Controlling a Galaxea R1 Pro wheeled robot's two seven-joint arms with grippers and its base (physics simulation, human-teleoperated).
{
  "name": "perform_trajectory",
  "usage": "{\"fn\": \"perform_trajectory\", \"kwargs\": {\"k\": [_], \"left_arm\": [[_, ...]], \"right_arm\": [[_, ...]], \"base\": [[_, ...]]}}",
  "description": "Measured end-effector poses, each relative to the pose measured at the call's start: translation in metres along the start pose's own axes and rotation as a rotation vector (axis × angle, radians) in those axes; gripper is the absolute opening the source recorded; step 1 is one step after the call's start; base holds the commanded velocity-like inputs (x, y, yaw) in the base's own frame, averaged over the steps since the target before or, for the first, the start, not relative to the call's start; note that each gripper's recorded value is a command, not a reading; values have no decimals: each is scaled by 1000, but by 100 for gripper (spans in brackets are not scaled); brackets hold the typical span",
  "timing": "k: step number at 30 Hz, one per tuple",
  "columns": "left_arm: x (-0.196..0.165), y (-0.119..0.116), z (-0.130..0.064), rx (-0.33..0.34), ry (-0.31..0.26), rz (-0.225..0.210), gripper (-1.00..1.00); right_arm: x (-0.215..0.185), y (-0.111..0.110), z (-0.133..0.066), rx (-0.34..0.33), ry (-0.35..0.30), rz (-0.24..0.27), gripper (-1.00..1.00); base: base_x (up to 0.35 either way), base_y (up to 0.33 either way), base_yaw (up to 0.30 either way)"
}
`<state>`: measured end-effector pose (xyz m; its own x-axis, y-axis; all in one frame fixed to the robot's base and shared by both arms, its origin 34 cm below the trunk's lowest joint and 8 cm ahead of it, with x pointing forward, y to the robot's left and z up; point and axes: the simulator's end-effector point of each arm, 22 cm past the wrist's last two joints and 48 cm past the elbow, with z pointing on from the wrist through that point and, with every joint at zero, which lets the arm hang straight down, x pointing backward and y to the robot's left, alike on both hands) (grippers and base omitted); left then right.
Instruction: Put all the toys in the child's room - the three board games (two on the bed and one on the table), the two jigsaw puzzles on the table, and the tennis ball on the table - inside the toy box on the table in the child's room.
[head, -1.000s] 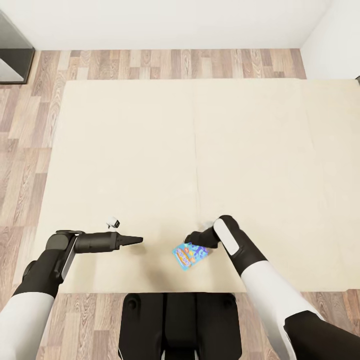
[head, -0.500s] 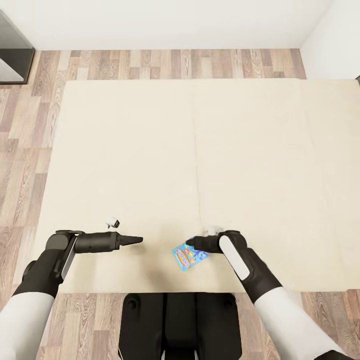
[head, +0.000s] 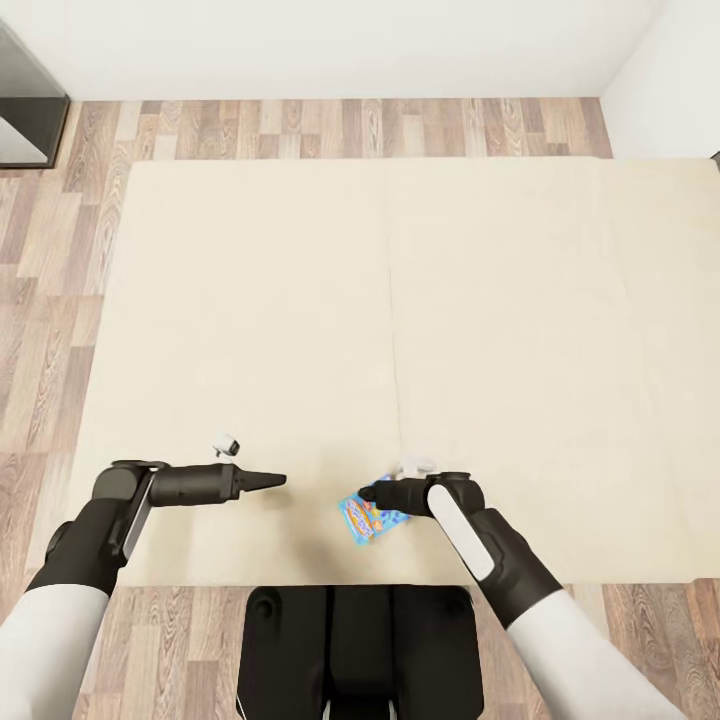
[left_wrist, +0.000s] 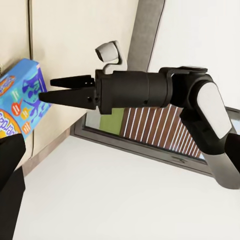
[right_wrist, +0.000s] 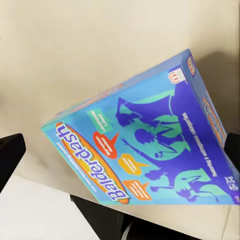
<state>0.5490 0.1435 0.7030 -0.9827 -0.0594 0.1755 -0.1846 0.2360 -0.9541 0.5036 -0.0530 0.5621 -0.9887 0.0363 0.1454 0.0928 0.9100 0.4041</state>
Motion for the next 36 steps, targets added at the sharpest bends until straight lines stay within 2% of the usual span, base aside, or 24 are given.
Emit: {"fn": "perform_trajectory", "kwargs": {"k": [4, 11, 23, 30, 36], "left_arm": [[-2, 1, -4, -6, -7, 0, 100], [-5, 9, -24, -45, -13, -2, 100], [-4, 12, -31, -58, -17, 3, 100], [-5, 12, -31, -58, -18, 5, 100], [-5, 12, -32, -59, -19, 5, 100]], "right_arm": [[5, -2, 1, 3, 5, 2, 100], [22, -14, 2, 19, 27, 12, 100], [25, -23, 1, 34, 30, 11, 100], [15, -25, 3, 37, -23, 24, 100], [12, -25, 3, 38, -42, 27, 100]], "base": [[0, 0, 0], [0, 0, 0], [0, 0, 0], [0, 0, 0], [0, 0, 0]]}}
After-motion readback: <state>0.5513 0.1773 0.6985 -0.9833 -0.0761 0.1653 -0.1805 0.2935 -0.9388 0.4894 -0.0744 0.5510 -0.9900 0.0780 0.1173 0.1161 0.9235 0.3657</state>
